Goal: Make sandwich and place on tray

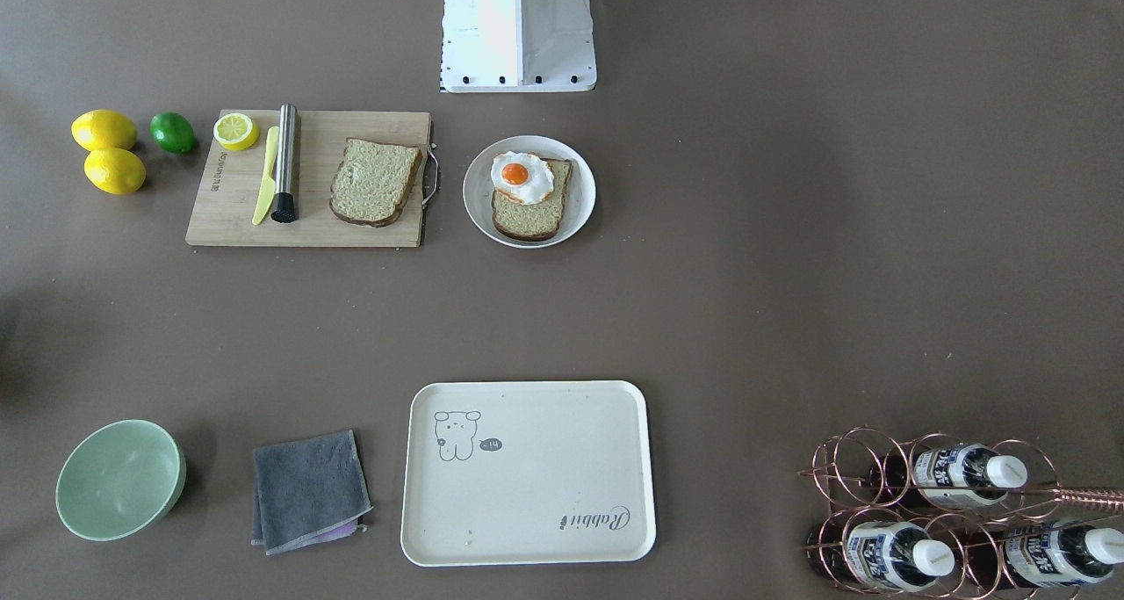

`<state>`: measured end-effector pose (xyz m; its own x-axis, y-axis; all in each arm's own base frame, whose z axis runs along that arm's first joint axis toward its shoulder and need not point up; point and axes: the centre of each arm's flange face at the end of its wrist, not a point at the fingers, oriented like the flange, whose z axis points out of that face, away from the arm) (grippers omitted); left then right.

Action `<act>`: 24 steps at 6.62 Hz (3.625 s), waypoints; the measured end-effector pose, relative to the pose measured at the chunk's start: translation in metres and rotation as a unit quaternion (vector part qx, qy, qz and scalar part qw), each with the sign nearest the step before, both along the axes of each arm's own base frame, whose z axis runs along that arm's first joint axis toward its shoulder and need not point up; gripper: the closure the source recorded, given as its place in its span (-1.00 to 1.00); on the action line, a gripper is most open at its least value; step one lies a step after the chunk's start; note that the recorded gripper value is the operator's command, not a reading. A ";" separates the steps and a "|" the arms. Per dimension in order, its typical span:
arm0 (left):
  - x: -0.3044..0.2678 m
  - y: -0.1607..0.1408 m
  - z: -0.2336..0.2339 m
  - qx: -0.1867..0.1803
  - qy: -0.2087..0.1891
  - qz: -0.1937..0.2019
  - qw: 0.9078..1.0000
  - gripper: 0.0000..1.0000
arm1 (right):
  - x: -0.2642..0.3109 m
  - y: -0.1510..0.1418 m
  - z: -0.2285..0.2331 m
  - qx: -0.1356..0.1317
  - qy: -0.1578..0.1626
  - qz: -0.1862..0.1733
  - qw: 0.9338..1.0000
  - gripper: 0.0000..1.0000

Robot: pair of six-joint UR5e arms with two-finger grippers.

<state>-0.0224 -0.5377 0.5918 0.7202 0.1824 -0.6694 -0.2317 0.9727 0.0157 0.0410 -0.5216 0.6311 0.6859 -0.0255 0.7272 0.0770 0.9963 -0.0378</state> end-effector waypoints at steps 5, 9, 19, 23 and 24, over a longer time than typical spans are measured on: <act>0.003 -0.007 -0.010 0.009 0.001 0.002 1.000 -0.96 | -0.001 0.000 0.001 -0.002 0.000 -0.001 1.000 -1.00; 0.007 -0.009 -0.014 0.013 0.001 0.005 1.000 -0.96 | -0.004 -0.001 0.002 -0.002 0.000 -0.003 1.000 -1.00; 0.008 -0.012 -0.018 0.018 0.002 0.007 1.000 -0.96 | -0.004 -0.001 0.002 -0.003 0.000 -0.004 1.000 -1.00; 0.008 -0.011 -0.018 0.017 0.002 0.007 1.000 -0.96 | -0.004 0.001 0.005 -0.006 0.000 -0.004 1.000 -1.00; 0.012 -0.011 -0.019 0.019 0.002 0.011 1.000 -0.96 | -0.004 0.001 0.005 -0.006 0.000 -0.004 1.000 -1.00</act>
